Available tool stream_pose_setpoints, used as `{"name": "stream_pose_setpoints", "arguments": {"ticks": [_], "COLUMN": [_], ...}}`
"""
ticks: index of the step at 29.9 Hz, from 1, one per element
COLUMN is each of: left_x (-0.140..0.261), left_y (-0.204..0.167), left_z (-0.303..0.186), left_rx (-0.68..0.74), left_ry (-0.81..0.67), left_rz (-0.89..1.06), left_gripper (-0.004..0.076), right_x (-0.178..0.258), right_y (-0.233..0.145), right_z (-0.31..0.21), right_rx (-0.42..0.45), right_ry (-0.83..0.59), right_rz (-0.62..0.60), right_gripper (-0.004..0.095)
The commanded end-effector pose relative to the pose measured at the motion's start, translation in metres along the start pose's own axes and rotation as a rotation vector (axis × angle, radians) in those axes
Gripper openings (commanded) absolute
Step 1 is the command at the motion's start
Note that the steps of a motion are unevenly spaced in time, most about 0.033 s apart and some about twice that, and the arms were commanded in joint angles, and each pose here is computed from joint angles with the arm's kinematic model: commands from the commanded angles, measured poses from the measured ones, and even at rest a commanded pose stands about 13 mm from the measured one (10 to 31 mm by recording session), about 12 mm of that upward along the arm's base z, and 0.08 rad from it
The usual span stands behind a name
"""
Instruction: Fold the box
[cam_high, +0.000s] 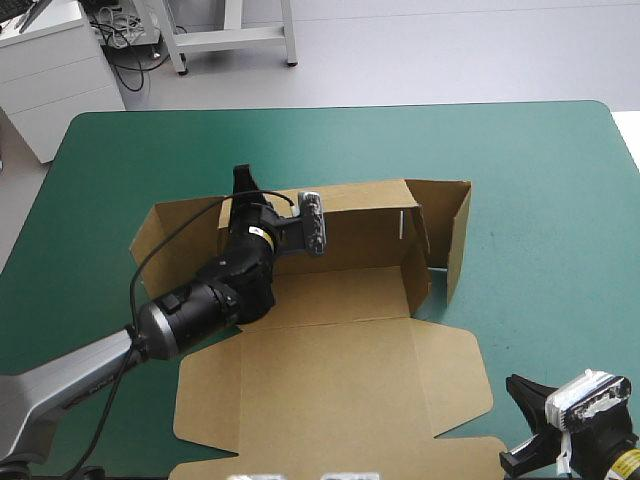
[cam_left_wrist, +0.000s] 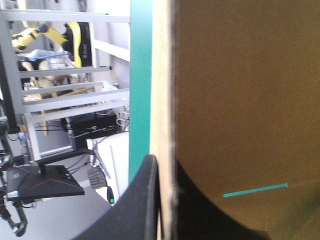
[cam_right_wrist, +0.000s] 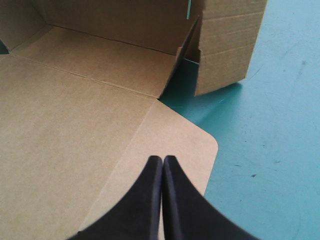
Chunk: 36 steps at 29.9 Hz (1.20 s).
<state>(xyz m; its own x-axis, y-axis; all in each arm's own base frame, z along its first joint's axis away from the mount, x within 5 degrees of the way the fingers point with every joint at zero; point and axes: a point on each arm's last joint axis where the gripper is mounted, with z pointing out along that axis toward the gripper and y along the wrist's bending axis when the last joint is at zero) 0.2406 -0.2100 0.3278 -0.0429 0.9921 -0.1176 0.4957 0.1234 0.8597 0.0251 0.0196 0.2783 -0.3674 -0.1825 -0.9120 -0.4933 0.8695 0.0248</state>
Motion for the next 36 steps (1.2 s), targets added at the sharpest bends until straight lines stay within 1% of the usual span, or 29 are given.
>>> {"name": "stream_pose_setpoints", "arguments": {"ticks": [1,5,9,11,16,22,24,26,31,36], "left_x": [-0.010,-0.021,-0.029,-0.029,-0.022,-0.024,-0.025,-0.025,-0.025,-0.025], "left_y": [0.000,-0.017,-0.024,-0.025,-0.025,-0.024,-0.023,-0.023,-0.023,-0.023], "left_z": [-0.018,-0.027,-0.037,-0.039,-0.038,-0.039,-0.039,-0.039,-0.040,-0.040], "left_rx": [-0.127,-0.175,-0.199,-0.205,-0.241,-0.255,-0.265,-0.272,-0.274,-0.271], "left_ry": [-0.100,-0.157,-0.192,-0.185,-0.104,-0.133,-0.144,-0.146,-0.151,-0.151], "left_rz": [-0.039,-0.028,0.006,0.009,0.019,-0.007,-0.019,-0.014,-0.031,-0.038], "left_gripper": [-0.0032,-0.0032,-0.0032,-0.0032,-0.0032,-0.0032,-0.0032,-0.0032,-0.0032,-0.0032], "right_x": [-0.013,-0.013,-0.013,-0.013,-0.013,-0.013,-0.013,-0.014,-0.019,-0.026], "right_y": [0.000,0.000,0.000,0.000,0.000,-0.001,-0.002,-0.002,-0.003,-0.010], "right_z": [-0.003,-0.003,-0.003,-0.003,-0.003,-0.003,-0.003,-0.003,-0.004,-0.010], "right_rx": [0.005,0.005,0.005,0.005,0.005,0.015,0.023,0.027,0.035,0.099], "right_ry": [-0.080,-0.080,-0.080,-0.080,-0.080,-0.079,-0.081,-0.092,-0.147,-0.185], "right_rz": [0.002,0.002,0.002,0.002,0.002,-0.008,-0.016,-0.009,0.090,0.195], "right_gripper": [-0.0018,-0.0018,-0.0018,-0.0018,-0.0018,-0.0016,0.0001,0.0049,0.0275,0.0500]}}
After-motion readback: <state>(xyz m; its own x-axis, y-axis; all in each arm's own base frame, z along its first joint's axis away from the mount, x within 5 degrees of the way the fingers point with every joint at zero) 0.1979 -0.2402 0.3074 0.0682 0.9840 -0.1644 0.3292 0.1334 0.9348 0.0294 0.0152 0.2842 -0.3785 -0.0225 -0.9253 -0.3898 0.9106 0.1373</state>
